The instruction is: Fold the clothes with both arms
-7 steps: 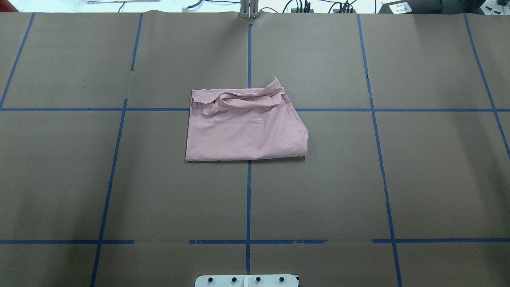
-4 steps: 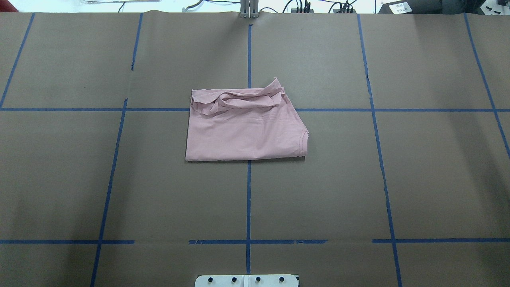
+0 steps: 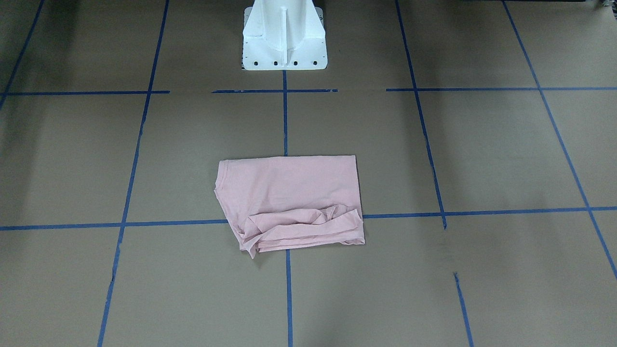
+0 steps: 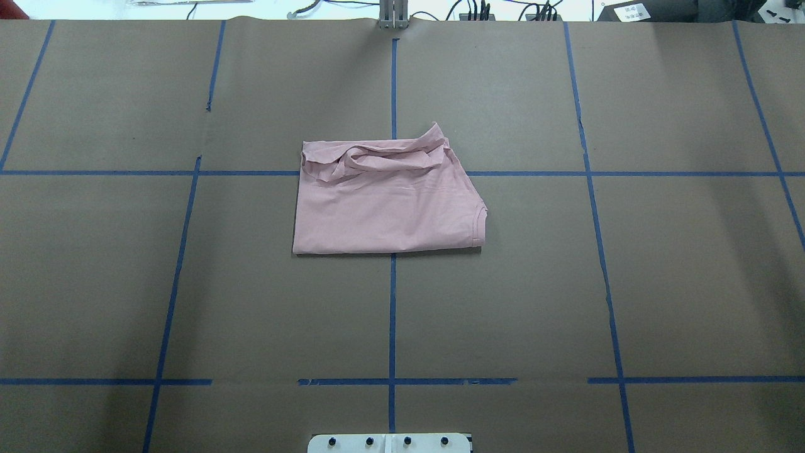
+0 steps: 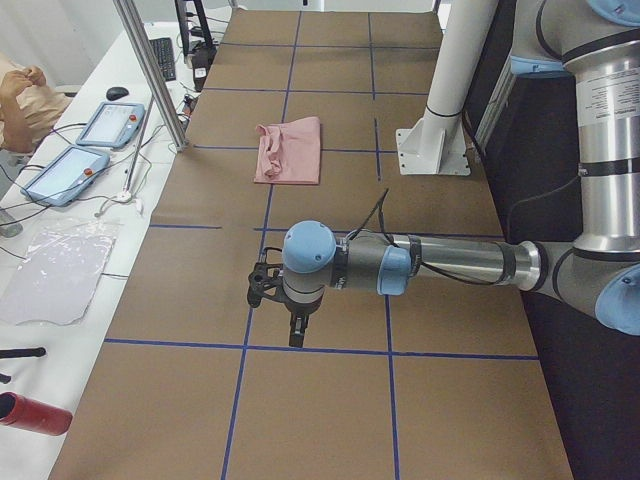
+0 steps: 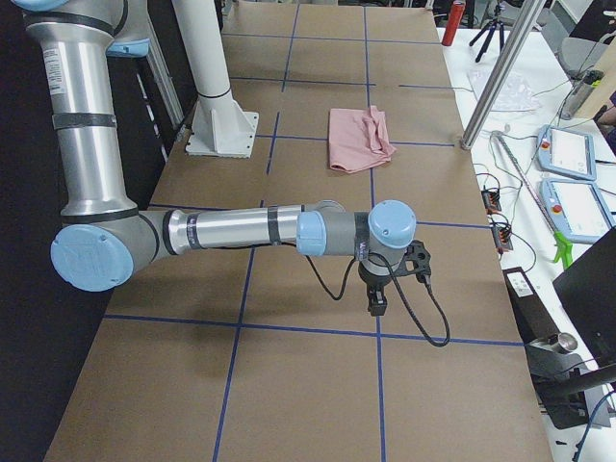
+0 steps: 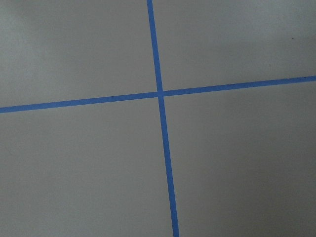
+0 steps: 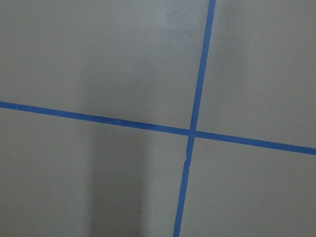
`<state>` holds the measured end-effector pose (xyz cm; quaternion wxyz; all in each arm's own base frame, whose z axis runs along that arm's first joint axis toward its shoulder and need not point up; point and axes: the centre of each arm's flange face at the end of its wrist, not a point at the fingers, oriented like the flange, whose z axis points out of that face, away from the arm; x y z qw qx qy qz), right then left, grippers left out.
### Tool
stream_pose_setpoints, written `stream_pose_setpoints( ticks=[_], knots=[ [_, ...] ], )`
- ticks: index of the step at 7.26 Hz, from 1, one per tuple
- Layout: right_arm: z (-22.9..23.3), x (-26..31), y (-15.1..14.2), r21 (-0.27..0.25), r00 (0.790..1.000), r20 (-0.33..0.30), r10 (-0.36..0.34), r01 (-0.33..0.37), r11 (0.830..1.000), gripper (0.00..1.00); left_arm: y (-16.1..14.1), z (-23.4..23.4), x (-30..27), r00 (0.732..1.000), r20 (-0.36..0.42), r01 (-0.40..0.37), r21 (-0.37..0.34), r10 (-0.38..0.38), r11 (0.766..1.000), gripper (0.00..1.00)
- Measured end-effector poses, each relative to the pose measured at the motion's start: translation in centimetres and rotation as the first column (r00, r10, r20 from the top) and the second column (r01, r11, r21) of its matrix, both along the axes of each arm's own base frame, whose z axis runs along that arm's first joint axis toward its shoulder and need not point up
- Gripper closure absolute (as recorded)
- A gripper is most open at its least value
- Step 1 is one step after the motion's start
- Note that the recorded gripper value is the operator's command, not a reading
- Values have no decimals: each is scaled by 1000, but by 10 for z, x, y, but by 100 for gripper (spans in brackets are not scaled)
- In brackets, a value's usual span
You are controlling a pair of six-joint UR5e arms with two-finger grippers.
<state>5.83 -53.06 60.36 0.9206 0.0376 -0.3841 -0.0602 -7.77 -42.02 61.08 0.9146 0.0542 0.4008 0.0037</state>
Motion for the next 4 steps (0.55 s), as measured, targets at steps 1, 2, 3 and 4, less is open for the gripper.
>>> stream_pose_setpoints(
  ticks=[1,2,3,4],
  knots=[
    [2,-3,-1,1,999,-33,-9,9,1000,0,2,1,0,1000,-2,0,-25,0,1000,0],
    [3,-5,0,-1,999,-48,-14,14,1000,0,3,1,0,1000,-5,0,-34,0,999,0],
    [4,-6,0,-4,999,-47,-14,14,1000,0,3,1,0,1000,-9,-1,-37,0,999,0],
    [4,-7,1,-6,999,-41,-14,14,1000,0,2,2,1,1000,-10,-1,-37,1,999,0]
  ],
)
